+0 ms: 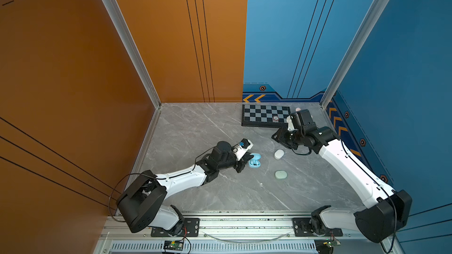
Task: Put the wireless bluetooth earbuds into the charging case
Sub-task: 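Lower the case onto the table with the left gripper while the right gripper withdraws, then open the left gripper and lift away while the right gripper moves over the case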
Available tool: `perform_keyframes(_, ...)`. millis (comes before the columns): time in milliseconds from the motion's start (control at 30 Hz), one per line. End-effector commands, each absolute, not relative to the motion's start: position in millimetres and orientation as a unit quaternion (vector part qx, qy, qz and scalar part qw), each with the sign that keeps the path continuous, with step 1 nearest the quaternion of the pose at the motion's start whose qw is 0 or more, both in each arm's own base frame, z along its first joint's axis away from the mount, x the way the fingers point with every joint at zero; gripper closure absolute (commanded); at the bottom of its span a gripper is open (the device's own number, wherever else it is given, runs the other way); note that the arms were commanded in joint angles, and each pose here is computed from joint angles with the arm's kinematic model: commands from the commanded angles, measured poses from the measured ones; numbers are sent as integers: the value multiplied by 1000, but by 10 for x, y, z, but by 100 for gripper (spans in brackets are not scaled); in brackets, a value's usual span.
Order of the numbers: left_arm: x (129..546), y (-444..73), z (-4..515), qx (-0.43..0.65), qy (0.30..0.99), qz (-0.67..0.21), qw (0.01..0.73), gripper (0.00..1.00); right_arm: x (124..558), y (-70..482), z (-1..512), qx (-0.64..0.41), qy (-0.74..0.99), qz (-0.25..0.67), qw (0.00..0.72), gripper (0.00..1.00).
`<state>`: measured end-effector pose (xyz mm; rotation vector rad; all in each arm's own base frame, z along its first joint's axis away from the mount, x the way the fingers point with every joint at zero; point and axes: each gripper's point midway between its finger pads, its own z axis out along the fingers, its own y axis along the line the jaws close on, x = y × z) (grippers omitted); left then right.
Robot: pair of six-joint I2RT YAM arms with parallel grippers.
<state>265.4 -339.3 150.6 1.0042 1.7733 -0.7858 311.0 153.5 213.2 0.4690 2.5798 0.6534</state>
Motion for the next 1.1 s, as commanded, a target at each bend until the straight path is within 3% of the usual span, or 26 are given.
perform_keyframes(0,2708,-3484,1287,404,725,-305,468,100,2930,1273,1969,199,940,185,206,62)
perform_keyframes(433,2711,-3774,581,380,766,-309,417,95,2833,1182,1785,206,948,162,179,61)
perform_keyframes(633,2695,-3739,613,378,765,-302,425,61,2801,1158,1692,193,955,148,168,58)
perform_keyframes(900,2677,-3503,1103,359,744,-295,480,34,2819,1183,1509,140,971,119,151,56)
perform_keyframes(1033,2614,-3257,1486,346,743,-281,499,1,2910,1261,1412,92,980,95,149,54)
perform_keyframes(1067,2603,-3191,1562,344,745,-276,500,2,2938,1292,1384,82,981,91,149,53)
